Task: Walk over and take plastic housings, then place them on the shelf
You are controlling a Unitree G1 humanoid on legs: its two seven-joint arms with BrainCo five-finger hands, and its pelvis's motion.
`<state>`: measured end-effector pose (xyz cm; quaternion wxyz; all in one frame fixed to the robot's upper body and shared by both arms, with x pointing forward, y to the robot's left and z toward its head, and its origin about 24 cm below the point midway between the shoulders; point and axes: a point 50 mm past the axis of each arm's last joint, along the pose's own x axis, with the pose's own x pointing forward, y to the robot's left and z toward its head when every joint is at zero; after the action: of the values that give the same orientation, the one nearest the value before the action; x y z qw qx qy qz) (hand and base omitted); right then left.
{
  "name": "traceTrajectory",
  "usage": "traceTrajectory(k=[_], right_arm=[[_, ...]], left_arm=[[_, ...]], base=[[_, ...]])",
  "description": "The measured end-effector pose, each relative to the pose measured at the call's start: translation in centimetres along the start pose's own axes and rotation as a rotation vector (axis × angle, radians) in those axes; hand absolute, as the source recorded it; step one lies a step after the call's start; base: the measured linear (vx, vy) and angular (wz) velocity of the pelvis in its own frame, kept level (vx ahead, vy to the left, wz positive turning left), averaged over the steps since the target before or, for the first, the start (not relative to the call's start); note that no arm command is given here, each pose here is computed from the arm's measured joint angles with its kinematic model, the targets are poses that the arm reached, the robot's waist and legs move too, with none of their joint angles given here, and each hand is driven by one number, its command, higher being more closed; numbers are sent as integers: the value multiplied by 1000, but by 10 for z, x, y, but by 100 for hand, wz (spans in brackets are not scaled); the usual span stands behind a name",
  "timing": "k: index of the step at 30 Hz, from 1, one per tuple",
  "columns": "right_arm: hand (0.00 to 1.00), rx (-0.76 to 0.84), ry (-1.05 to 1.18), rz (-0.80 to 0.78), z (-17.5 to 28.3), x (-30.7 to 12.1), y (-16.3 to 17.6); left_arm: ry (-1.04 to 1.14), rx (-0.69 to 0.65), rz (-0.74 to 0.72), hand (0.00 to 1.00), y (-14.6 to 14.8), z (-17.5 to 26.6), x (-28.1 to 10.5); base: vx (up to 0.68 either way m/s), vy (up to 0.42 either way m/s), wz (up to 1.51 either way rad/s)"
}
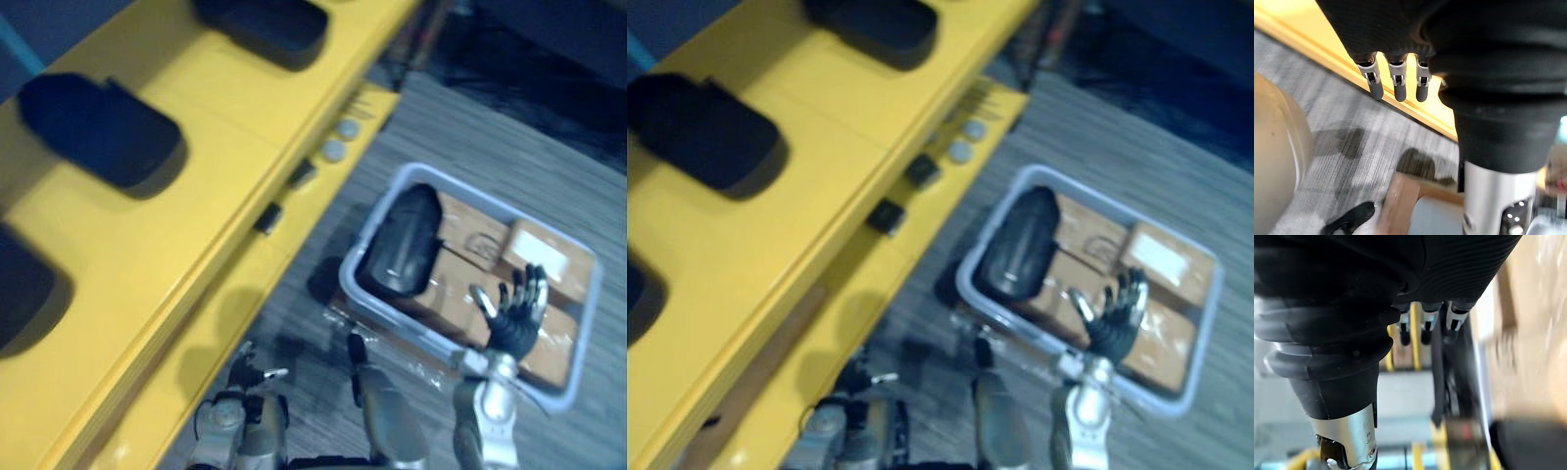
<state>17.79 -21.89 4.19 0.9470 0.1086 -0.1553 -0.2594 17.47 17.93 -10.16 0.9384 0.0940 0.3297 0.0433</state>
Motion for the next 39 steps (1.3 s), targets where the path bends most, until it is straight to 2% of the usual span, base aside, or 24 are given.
traceTrajectory(k=[6,8,14,18,20,24,26,28,31,34,39], right_arm=[[0,-60,-79,91,4,17,20],[0,-110,-58,97,2,24,19],[0,-237,43,-63,-1,28,-36],[0,-212,149,-73,-18,25,-50],[0,-187,158,-10,-23,31,-43],[0,-128,127,23,-24,62,-25],[0,-113,73,47,-12,101,-14],[0,-128,10,83,19,163,9],[0,-146,-20,116,49,202,34],[0,-174,-61,112,76,223,55],[0,-248,-62,111,90,234,80]], left_arm=[[80,8,75,0,36,-21,-7],[106,4,75,0,38,-28,-8],[253,-23,58,0,38,-68,-26],[250,-170,126,0,41,-68,-27],[218,-245,139,0,38,-65,-26],[176,-244,155,0,38,-61,-26],[193,-282,162,0,33,-65,-27],[254,-319,162,0,31,-78,-31],[324,-325,152,0,26,-94,-37],[342,-382,123,0,17,-97,-39],[363,-459,52,0,2,-99,-40]], base=[[-103,-51,-103],[-47,-134,-65],[-8,-62,-37],[-83,14,3],[-141,19,8],[-147,29,7],[-112,113,41],[-107,119,50],[-66,98,41],[-71,109,19],[-68,97,27]])
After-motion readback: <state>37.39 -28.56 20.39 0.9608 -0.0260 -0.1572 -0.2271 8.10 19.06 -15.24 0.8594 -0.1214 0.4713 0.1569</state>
